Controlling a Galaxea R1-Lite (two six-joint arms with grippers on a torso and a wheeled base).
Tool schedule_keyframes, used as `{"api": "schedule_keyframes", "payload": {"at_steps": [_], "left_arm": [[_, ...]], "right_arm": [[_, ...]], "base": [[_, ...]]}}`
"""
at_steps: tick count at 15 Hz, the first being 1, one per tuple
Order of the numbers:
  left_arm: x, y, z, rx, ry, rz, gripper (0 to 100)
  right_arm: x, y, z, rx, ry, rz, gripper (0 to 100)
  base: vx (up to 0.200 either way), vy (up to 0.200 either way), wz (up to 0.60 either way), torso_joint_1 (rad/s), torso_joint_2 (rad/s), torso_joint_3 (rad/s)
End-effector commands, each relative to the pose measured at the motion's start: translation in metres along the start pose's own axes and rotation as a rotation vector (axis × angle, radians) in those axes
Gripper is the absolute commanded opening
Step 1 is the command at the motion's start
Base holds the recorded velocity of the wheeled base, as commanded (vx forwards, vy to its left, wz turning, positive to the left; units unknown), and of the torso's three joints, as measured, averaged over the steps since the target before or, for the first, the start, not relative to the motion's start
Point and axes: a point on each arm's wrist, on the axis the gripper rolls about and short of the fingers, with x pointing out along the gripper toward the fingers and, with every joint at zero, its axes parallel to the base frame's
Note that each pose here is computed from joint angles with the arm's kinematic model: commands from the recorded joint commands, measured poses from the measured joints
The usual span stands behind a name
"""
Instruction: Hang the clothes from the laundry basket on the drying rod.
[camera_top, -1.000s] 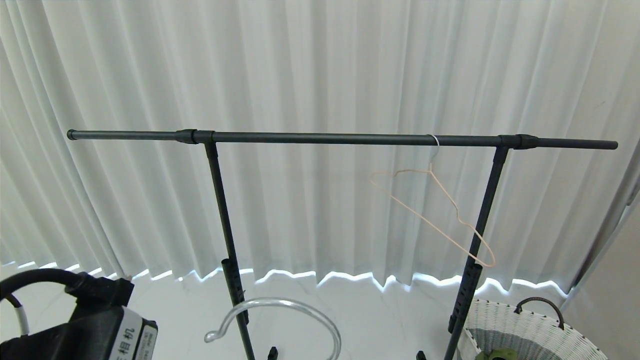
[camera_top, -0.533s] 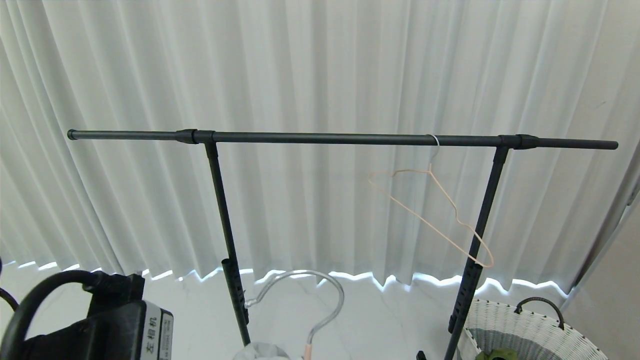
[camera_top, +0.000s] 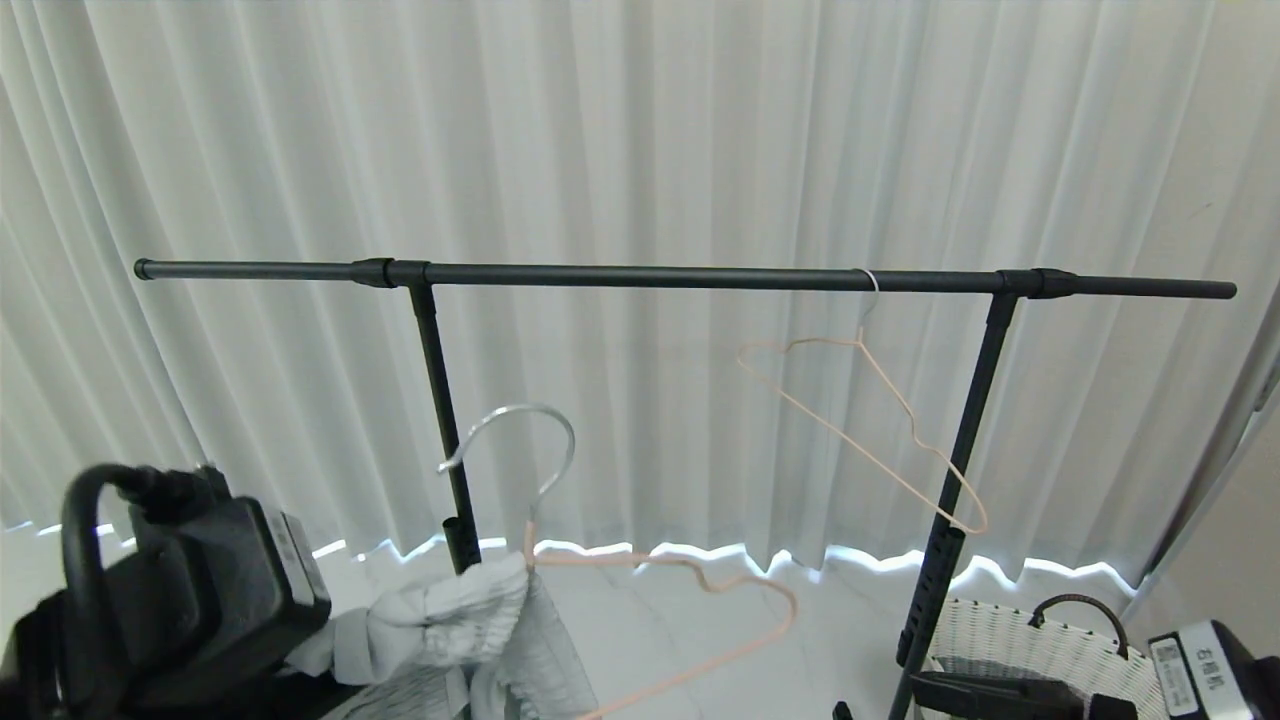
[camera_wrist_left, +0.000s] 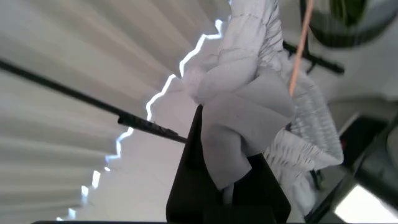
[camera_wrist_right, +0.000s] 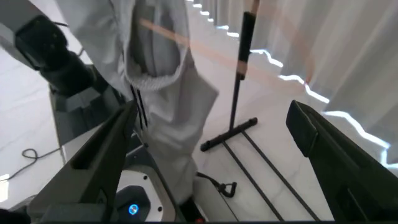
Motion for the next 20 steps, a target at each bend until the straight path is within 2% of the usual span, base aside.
{"api": "schedule_keyframes", "payload": {"at_steps": [1,2,3,4,7,9,13,17,20], "left_arm": [[-0.001,0.005,0.009,-0.057,-0.015,0.046,0],[-0.003,0.008,0.014,-0.124,-0.021,0.099,0],[-0.005,0.009,0.016,-0.161,-0.03,0.118,0],[-0.006,0.01,0.019,-0.181,-0.042,0.122,0],[-0.008,0.016,0.035,-0.213,-0.138,0.144,0],[-0.008,0.018,0.04,-0.227,-0.192,0.155,0],[-0.012,0.017,0.042,-0.226,-0.216,0.148,0],[-0.014,0.014,0.048,-0.214,-0.248,0.121,0],[-0.015,0.015,0.05,-0.219,-0.264,0.125,0]], "right_arm": [[0.011,-0.001,-0.003,0.0,0.04,-0.017,100],[0.023,-0.002,-0.001,0.006,0.063,-0.03,100],[0.033,-0.002,0.001,0.009,0.074,-0.037,100],[0.043,-0.003,0.004,0.016,0.077,-0.044,100],[0.085,-0.011,0.018,0.071,0.065,-0.118,100],[0.111,-0.009,0.03,0.126,0.031,-0.131,100],[0.146,-0.002,0.045,0.229,-0.019,-0.12,100],[0.167,0.002,0.035,0.265,0.003,-0.122,100],[0.172,0.004,0.028,0.264,0.017,-0.151,100]], "base": [[0.0,0.0,0.0,0.0,0.0,0.0],[0.0,0.0,0.0,0.0,0.0,0.0],[0.0,0.0,0.0,0.0,0.0,0.0],[0.0,0.0,0.0,0.0,0.0,0.0],[0.0,0.0,0.0,0.0,0.0,0.0],[0.0,0.0,0.0,0.0,0.0,0.0],[0.0,0.0,0.0,0.0,0.0,0.0],[0.0,0.0,0.0,0.0,0.0,0.0],[0.0,0.0,0.0,0.0,0.0,0.0]]}}
